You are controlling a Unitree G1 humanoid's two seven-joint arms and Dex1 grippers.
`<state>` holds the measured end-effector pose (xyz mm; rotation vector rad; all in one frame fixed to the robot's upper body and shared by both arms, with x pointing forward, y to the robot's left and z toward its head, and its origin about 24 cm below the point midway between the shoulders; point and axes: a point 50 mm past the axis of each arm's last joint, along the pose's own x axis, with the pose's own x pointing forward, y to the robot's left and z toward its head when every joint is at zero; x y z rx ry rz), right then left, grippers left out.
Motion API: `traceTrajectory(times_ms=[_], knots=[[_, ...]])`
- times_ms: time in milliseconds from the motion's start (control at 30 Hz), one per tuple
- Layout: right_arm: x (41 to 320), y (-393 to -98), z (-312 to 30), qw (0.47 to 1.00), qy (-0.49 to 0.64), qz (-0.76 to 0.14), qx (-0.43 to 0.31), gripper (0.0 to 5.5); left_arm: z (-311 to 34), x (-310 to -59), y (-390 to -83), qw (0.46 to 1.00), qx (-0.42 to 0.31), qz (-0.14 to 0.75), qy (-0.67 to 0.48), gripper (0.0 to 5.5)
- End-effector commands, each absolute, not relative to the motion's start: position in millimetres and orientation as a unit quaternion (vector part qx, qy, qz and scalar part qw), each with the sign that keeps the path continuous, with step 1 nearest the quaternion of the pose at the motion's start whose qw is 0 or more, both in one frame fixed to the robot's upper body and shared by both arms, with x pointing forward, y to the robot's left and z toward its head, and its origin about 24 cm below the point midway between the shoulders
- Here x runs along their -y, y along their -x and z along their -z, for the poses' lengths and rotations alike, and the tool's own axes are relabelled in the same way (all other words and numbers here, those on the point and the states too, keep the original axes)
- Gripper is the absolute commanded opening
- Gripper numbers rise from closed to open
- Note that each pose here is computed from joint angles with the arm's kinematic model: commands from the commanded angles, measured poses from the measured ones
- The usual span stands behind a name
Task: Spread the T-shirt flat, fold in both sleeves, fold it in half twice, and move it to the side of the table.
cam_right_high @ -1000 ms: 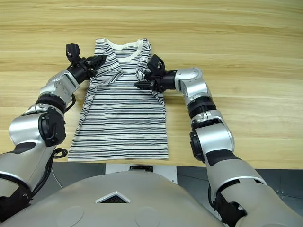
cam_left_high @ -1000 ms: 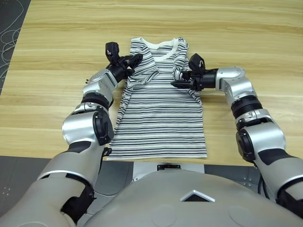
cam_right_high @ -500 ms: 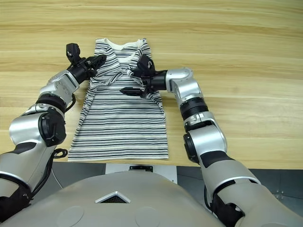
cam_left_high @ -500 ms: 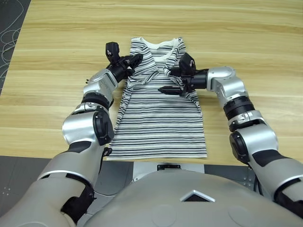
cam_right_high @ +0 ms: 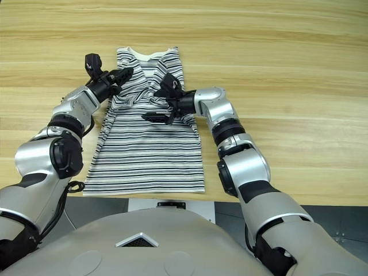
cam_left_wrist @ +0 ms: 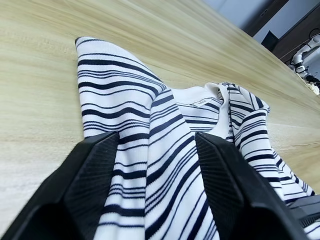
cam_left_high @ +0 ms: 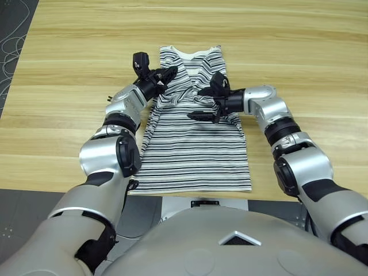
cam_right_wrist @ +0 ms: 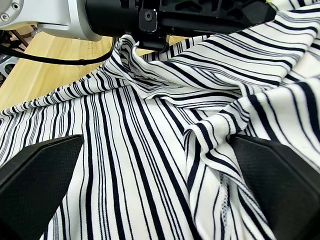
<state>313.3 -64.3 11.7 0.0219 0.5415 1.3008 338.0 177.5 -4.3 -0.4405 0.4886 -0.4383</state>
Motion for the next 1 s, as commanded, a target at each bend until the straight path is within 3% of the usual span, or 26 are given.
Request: traceTrajectory(times_ms=[33,167,433,500,567,600,633,700,767,833,933,1000], knots=[[80.7,-313.3,-22.8,0.752,-0.092,-0.606,-0.244,5.47,21.4,-170.2,-324.7,0.907,-0.277,0.228,0.219,2.84],[100.3,-312.7,-59.3,0.725,-0.182,-0.639,-0.179,5.47,15.1,-178.2,-328.8,0.913,-0.266,0.223,0.214,2.84],[152.9,-317.9,-85.0,0.779,-0.181,-0.588,-0.120,5.47,-7.3,-213.6,-340.0,0.940,-0.229,0.188,0.168,2.84],[171.2,-322.2,-87.3,0.824,-0.126,-0.546,-0.085,5.47,-18.2,-228.2,-344.0,0.960,-0.200,0.179,0.082,2.84],[202.9,-325.2,-93.9,0.896,0.094,-0.433,-0.007,5.47,-53.5,-235.6,-351.2,0.954,-0.089,0.242,-0.153,2.84],[212.9,-320.3,-98.4,0.894,0.205,-0.397,0.029,5.47,-67.2,-230.5,-349.4,0.923,-0.037,0.295,-0.245,2.84],[219.9,-310.9,-104.2,0.855,0.352,-0.375,0.071,5.47,-77.2,-224.0,-342.3,0.873,0.010,0.359,-0.330,2.84],[225.4,-283.4,-110.9,0.703,0.567,-0.402,0.151,5.47,-85.4,-215.3,-323.4,0.751,0.066,0.459,-0.470,2.84],[231.1,-257.3,-108.3,0.564,0.661,-0.456,0.194,5.47,-84.6,-208.8,-304.8,0.647,0.103,0.529,-0.539,2.84],[234.8,-233.3,-107.7,0.450,0.685,-0.523,0.233,5.47,-79.5,-203.3,-283.4,0.548,0.133,0.594,-0.574,2.84],[235.3,-219.0,-114.8,0.359,0.700,-0.556,0.268,5.47,-72.3,-207.3,-259.1,0.442,0.140,0.657,-0.595,2.84],[237.8,-219.5,-120.2,0.347,0.700,-0.565,0.267,5.47,-70.9,-218.8,-246.8,0.402,0.117,0.680,-0.602,2.84]])
